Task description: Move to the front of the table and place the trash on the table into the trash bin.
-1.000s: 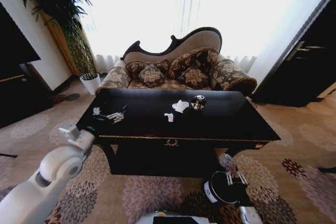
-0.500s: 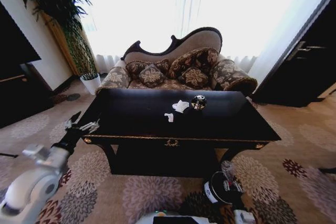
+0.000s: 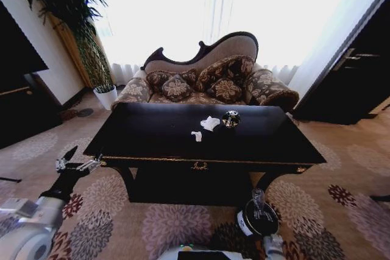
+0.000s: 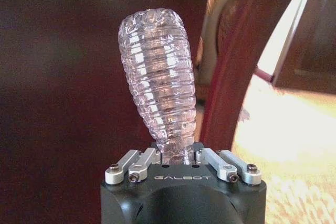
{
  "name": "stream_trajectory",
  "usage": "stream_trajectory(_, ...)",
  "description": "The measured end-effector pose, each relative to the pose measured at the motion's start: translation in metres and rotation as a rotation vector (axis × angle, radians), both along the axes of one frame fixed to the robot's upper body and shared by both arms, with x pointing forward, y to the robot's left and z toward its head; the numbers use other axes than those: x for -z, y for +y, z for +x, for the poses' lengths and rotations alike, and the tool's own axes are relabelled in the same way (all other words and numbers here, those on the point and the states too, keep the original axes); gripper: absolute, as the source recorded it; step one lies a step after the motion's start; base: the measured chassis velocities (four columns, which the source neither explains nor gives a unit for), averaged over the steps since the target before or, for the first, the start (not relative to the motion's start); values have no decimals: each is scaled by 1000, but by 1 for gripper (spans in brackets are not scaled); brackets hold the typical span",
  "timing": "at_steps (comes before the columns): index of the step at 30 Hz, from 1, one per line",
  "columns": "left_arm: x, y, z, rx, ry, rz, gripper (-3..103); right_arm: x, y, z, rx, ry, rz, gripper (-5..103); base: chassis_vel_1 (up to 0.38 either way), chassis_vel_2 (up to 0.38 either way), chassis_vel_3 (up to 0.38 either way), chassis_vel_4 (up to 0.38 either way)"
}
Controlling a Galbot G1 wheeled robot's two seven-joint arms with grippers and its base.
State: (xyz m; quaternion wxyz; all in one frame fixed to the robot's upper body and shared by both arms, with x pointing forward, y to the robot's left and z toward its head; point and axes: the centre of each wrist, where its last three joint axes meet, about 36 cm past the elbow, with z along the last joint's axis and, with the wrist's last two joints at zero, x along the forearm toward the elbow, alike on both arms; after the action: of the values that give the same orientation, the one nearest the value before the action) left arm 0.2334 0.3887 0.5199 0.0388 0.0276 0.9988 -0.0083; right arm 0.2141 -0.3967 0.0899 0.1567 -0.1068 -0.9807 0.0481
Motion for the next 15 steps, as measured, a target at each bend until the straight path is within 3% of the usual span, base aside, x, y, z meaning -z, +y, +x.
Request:
stream_trajectory(7,-3,-5,0,11,-8,-8,100,5,-5,32,50,45,37,24,0,0,0,0)
stream_trajectory(15,-1,-5,-1,3,-8,-15,100,11,-4,33,76,101,61,24,0,0,0,0)
